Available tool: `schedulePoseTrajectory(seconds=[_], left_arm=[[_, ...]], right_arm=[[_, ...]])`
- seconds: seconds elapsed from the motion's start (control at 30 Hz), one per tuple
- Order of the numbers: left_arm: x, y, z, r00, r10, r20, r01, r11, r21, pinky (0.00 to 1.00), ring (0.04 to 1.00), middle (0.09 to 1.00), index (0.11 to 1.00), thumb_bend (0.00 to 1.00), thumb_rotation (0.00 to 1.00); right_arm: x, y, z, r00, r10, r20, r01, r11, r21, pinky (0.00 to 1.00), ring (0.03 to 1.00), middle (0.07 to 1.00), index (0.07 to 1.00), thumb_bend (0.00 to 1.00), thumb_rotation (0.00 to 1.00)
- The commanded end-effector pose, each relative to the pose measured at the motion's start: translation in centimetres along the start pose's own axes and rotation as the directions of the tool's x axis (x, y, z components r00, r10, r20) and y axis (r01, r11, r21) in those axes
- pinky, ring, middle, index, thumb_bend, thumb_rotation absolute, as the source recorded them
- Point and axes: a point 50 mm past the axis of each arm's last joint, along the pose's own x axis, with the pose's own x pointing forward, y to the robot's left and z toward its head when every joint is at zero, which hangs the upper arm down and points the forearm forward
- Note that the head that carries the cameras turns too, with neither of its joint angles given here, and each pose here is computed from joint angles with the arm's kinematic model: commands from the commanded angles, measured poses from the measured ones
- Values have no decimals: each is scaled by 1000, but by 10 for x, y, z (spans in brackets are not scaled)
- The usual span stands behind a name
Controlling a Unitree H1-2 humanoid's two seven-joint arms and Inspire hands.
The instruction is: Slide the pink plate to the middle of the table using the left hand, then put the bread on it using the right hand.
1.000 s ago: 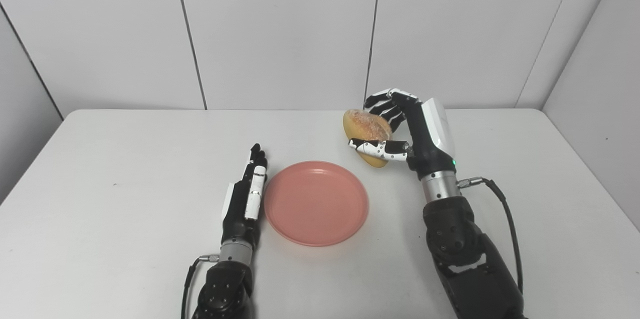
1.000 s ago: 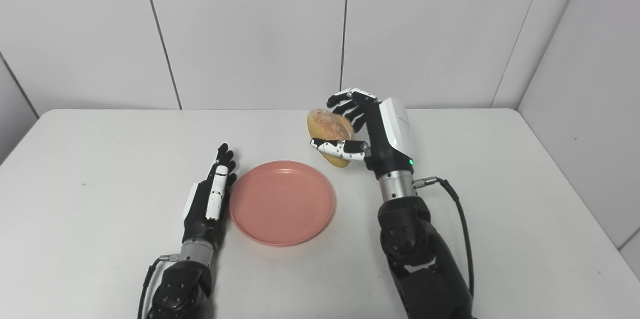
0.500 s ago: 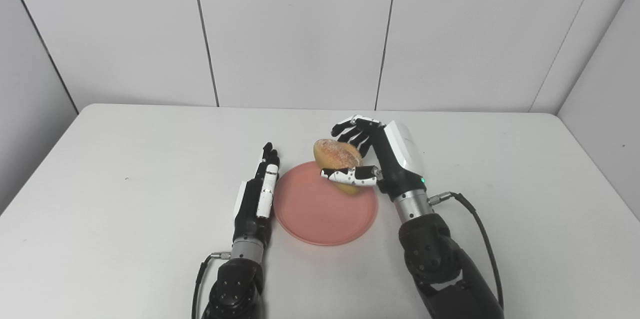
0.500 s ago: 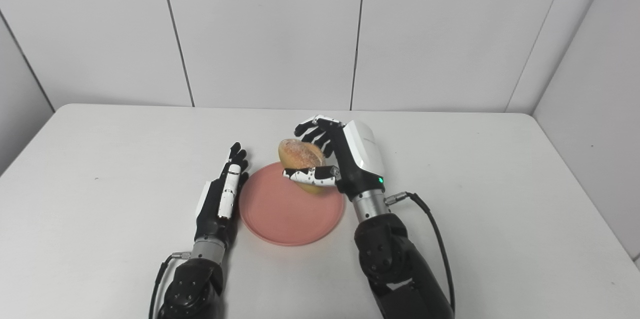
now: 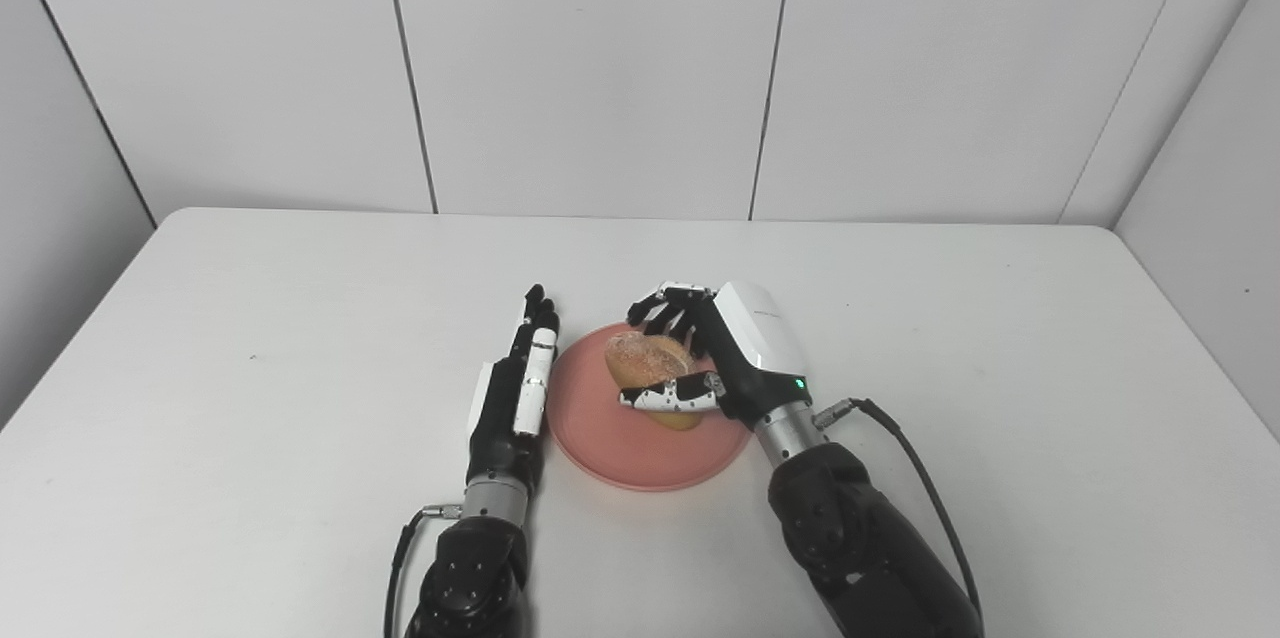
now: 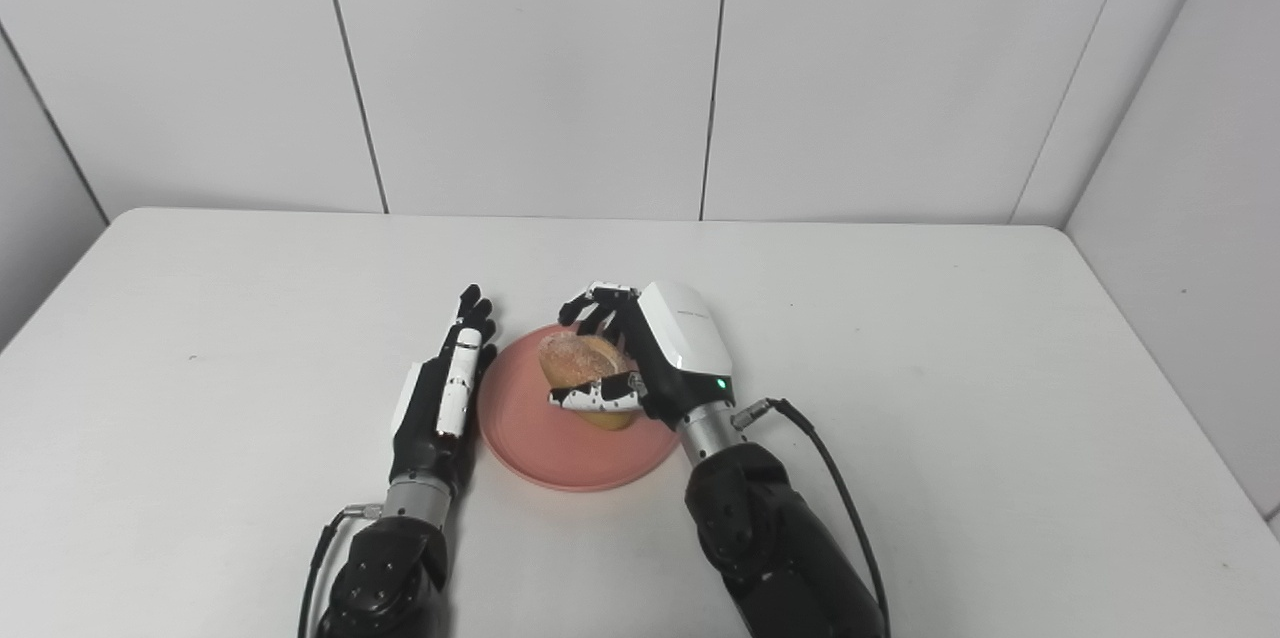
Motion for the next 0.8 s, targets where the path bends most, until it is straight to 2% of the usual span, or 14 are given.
schedulePoseTrajectory(seconds=[0.0,0.13,0.27,0.3,0.33,0.37,0.4,0.43,0.5,0.67,0.77], left_arm=[[-5,-3,-8,1000,-1,-9,1,1000,-9,1000,1000,1000,989,474,1000],[-5,-4,-7,1000,0,-5,0,1000,-5,996,1000,1000,992,466,1000],[-4,-4,-7,1000,1,-6,-1,1000,-11,1000,1000,1000,994,471,1000],[-4,-4,-7,1000,1,-5,-1,1000,-15,1000,1000,1000,994,470,1000],[-5,-4,-7,1000,1,-4,-1,1000,-17,1000,1000,1000,994,470,1000],[-4,-4,-7,1000,2,-2,-2,1000,-17,998,999,999,992,468,1000],[-4,-4,-7,1000,3,-1,-3,1000,-16,991,995,996,989,465,1000],[-4,-4,-7,1000,2,0,-2,1000,-20,990,995,995,988,465,1000],[-4,-3,-7,1000,0,-1,0,1000,-21,990,999,999,992,466,1000],[-5,-2,-8,1000,-3,-11,3,1000,-9,987,997,1000,989,472,1000],[-5,-1,-8,1000,-7,-9,7,1000,-15,989,999,1000,991,465,1000]], right_arm=[[18,-14,14,994,-40,98,43,999,-23,289,374,433,534,509,0],[15,-11,11,994,-27,105,34,997,-64,329,421,444,536,509,0],[12,-12,11,993,-23,112,32,996,-80,483,572,476,526,509,1],[11,-13,12,993,-23,112,32,996,-79,535,624,642,508,495,100],[11,-13,12,993,-24,112,33,996,-78,551,641,686,504,491,125],[9,-14,13,993,-23,114,32,996,-78,574,665,723,570,478,199],[8,-14,14,993,-23,116,32,996,-78,621,714,778,754,447,392],[6,-16,15,993,-22,120,31,997,-77,626,719,784,772,444,411],[2,-18,17,991,-22,129,31,997,-69,671,777,844,859,488,602],[-5,-21,20,989,-36,147,44,998,-53,734,854,917,912,619,803],[-9,-23,21,987,-42,154,49,998,-42,761,880,936,927,637,841]])
